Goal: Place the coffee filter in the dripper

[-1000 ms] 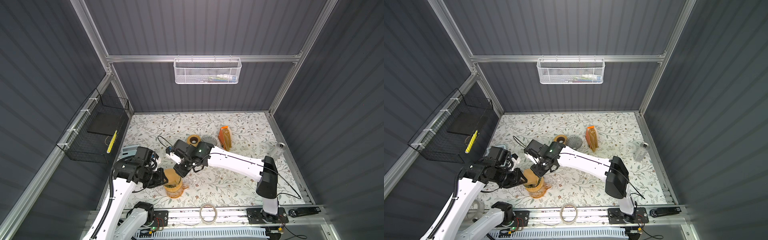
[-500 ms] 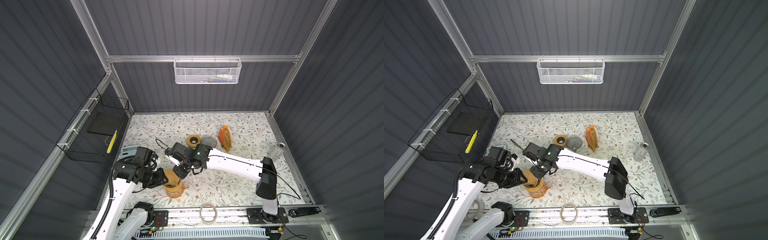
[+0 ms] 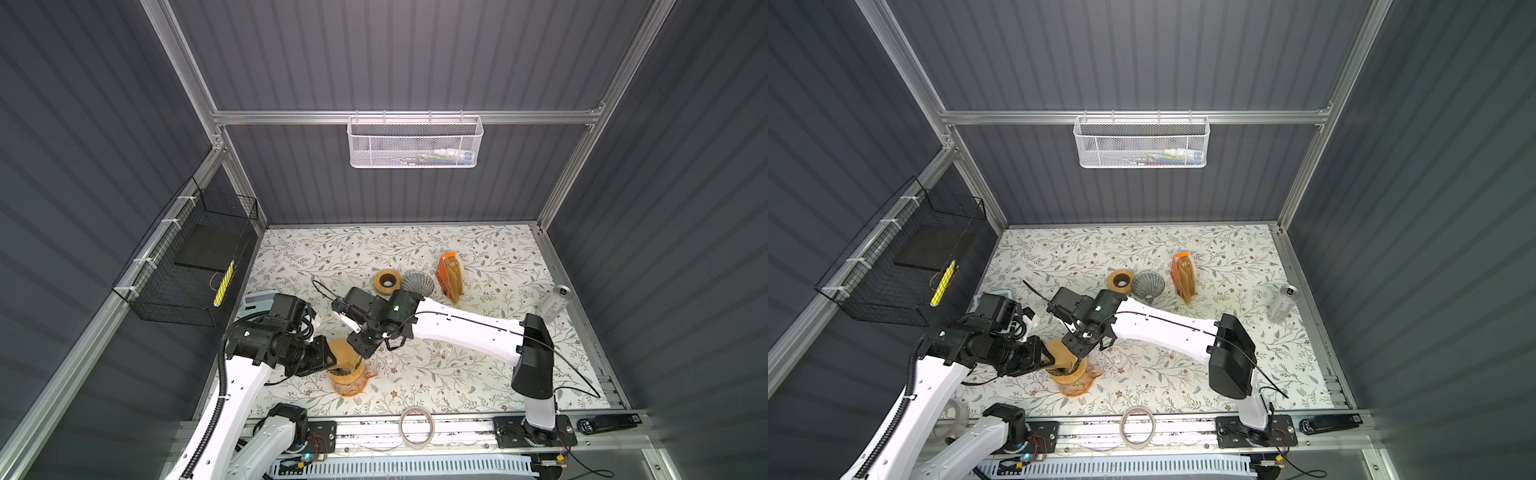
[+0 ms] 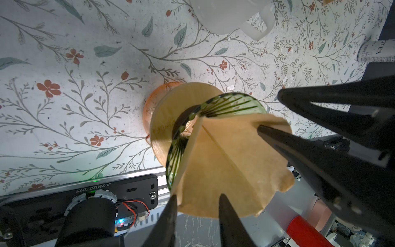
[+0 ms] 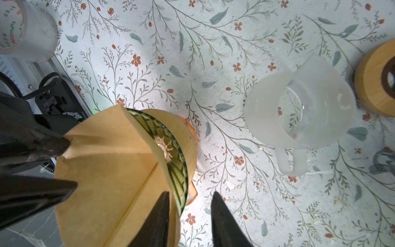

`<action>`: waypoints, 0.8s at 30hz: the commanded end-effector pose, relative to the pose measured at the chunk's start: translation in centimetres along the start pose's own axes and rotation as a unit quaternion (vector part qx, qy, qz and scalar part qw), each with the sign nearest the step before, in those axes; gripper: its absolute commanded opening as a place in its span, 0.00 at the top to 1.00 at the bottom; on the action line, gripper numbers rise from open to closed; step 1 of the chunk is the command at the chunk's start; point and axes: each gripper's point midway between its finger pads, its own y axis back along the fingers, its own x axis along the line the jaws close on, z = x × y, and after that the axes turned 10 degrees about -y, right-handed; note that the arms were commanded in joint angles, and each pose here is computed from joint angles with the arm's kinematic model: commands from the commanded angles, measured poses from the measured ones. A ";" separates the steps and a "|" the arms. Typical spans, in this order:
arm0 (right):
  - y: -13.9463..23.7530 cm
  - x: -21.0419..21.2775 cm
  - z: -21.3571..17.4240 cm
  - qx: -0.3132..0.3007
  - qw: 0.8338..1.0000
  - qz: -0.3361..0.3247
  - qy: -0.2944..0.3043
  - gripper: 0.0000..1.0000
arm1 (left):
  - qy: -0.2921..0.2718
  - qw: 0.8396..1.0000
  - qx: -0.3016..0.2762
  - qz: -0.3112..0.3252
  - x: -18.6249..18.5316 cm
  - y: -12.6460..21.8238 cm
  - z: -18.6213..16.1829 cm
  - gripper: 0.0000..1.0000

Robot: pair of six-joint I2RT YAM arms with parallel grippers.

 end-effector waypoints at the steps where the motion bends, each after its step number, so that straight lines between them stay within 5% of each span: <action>1: 0.3 -0.2 -0.4 0.000 1.000 -0.008 -0.001 0.64 | 0.005 1.000 0.003 0.000 0.1 -0.1 -0.3 0.66; 24: 1.8 0.4 0.1 -0.015 1.000 0.005 -0.001 0.64 | -0.002 0.999 -0.037 -0.006 -1.0 1.8 1.6 0.64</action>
